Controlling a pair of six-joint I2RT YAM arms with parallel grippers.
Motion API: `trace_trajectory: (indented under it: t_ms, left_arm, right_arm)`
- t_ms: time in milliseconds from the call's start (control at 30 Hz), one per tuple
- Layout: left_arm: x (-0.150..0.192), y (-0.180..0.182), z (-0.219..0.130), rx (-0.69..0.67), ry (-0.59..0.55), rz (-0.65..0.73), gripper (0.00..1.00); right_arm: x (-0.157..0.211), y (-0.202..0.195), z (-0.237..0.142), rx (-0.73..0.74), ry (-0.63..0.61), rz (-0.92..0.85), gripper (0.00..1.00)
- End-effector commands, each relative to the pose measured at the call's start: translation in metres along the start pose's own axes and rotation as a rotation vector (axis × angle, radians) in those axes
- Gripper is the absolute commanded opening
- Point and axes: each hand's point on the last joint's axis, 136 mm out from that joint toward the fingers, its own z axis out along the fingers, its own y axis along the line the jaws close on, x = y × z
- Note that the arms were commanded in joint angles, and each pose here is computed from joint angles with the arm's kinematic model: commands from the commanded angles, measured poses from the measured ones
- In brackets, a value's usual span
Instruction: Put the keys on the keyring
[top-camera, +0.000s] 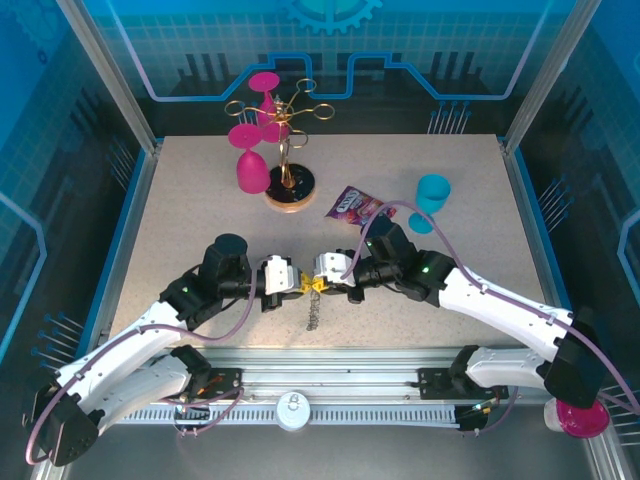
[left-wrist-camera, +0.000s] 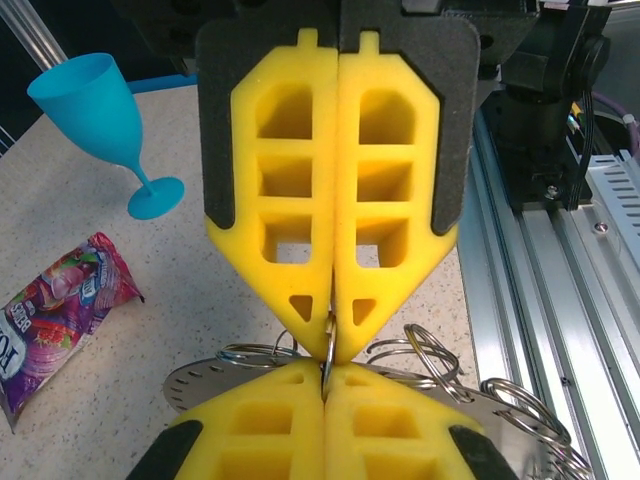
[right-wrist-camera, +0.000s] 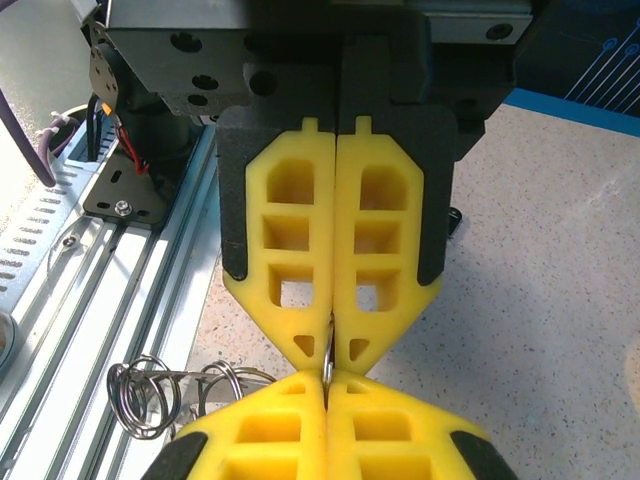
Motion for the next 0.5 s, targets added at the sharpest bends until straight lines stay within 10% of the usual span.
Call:
trace_trajectory:
  t_ms: [0, 133, 467]
  left_arm:
    - [-0.023, 0.005, -0.002, -0.012, -0.059, 0.084, 0.00]
    - [-0.020, 0.008, -0.004, -0.043, -0.041, 0.104, 0.00]
    - [-0.019, 0.010, -0.002, -0.045, -0.029, 0.102, 0.00]
  right_arm:
    - [-0.030, 0.004, 0.000, -0.010, -0.080, -0.062, 0.00]
    - [-0.014, -0.003, -0.009, 0.058, -0.011, -0.083, 0.17]
    - [-0.005, -0.004, -0.008, 0.056, 0.040, -0.091, 0.20]
